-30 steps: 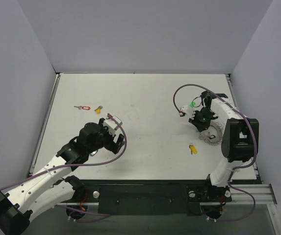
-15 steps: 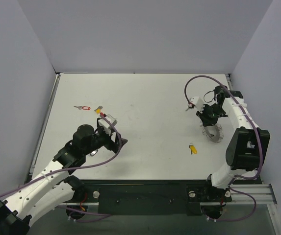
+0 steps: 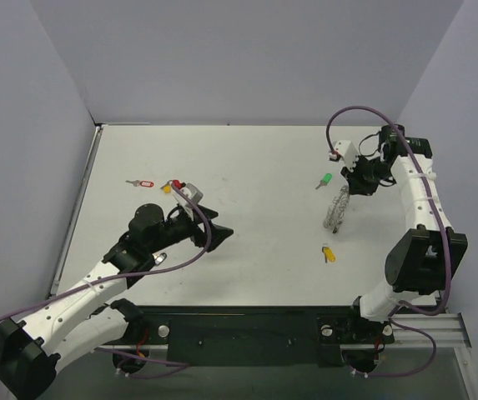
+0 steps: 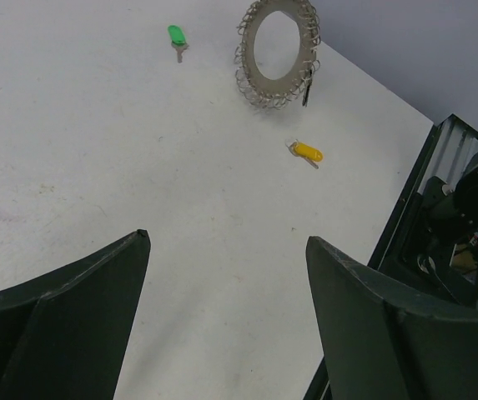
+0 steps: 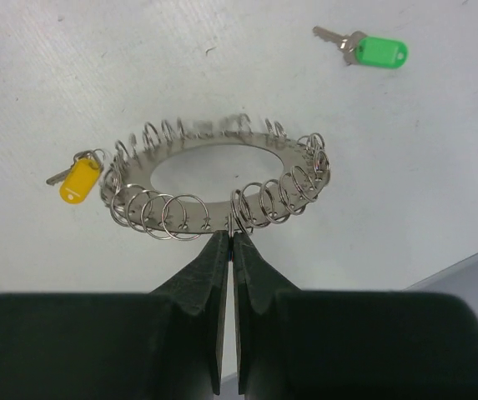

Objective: Put the keys on the keyring

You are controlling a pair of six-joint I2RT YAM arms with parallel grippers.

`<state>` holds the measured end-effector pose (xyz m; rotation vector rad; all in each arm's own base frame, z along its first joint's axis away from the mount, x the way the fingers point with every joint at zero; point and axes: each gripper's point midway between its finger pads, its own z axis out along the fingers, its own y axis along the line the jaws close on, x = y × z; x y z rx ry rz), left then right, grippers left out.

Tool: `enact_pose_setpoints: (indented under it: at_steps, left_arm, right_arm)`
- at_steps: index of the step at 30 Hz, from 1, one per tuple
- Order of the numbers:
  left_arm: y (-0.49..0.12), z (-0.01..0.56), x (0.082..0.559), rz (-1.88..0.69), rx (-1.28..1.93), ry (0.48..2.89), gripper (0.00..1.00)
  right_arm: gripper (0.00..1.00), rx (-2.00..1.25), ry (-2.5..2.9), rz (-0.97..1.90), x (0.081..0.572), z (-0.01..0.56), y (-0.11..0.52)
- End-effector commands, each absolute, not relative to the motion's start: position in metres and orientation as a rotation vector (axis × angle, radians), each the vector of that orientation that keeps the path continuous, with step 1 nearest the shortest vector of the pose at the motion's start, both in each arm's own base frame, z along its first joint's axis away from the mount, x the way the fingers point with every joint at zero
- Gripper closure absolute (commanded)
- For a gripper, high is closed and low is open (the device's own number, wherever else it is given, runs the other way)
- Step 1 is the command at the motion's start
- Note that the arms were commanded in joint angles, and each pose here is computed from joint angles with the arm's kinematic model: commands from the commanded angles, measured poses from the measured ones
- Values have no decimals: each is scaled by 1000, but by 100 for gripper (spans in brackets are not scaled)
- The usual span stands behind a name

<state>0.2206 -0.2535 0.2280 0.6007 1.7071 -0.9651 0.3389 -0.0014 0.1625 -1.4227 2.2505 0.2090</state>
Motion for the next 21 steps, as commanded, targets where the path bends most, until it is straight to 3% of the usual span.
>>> enact_pose_setpoints:
  at_steps: [1, 11, 21]
  left_arm:
    - [-264, 279, 221, -1038, 611, 1538, 14]
    - [-272, 296, 221, -1042, 684, 1418, 18]
    - [-288, 324, 192, -1176, 799, 1147, 36]
  right_arm:
    - [100, -1350, 2177, 273, 339, 205, 14]
    - [100, -1218, 2042, 462, 339, 264, 71]
    - [100, -1433, 1789, 872, 260, 268, 170]
